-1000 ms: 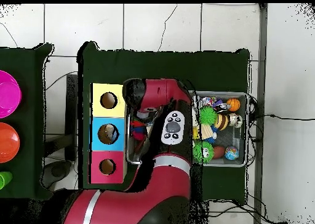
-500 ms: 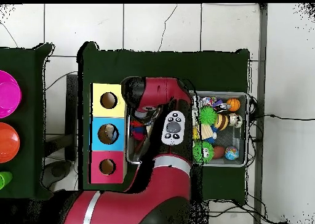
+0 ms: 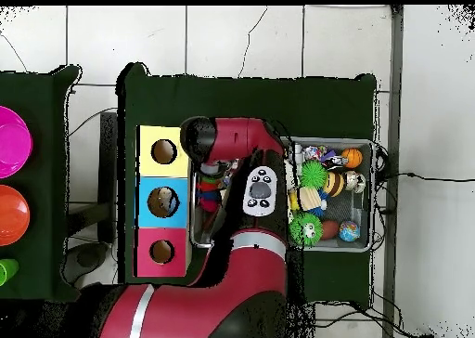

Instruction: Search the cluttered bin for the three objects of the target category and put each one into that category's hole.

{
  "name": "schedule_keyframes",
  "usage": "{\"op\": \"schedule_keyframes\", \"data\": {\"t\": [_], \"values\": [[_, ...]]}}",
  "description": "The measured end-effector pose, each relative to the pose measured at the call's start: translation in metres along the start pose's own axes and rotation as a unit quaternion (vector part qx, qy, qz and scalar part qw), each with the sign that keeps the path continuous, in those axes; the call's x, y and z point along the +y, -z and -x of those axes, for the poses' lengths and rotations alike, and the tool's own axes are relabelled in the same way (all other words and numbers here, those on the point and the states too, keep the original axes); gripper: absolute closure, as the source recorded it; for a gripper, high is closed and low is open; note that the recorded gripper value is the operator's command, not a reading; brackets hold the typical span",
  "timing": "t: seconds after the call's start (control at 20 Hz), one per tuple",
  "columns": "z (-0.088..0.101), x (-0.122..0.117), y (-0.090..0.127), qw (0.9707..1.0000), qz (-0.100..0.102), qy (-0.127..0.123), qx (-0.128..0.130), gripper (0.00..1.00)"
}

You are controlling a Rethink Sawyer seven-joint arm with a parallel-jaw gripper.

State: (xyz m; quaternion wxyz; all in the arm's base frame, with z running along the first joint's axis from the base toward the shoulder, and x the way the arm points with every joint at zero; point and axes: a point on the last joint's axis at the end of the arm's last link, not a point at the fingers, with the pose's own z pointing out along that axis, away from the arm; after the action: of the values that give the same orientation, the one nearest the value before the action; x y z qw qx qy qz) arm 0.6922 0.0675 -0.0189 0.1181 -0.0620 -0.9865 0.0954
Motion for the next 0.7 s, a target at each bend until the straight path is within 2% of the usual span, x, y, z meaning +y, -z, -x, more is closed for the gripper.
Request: {"op": "schedule_keyframes", "data": {"t": [0.05,0.1,0.3,0.7], "values": [[0.005,0.003,-0.004,0.9998,0.005,0.002,-0.018,0.00],[0.005,0.003,-0.007,0.9998,0.006,0.001,-0.020,0.00],[0.004,0.001,-0.019,0.9998,0.008,-0.001,-0.017,0.00],[0.005,-0.001,-0.018,0.9998,0.009,-0.003,-0.018,0.00]]}}
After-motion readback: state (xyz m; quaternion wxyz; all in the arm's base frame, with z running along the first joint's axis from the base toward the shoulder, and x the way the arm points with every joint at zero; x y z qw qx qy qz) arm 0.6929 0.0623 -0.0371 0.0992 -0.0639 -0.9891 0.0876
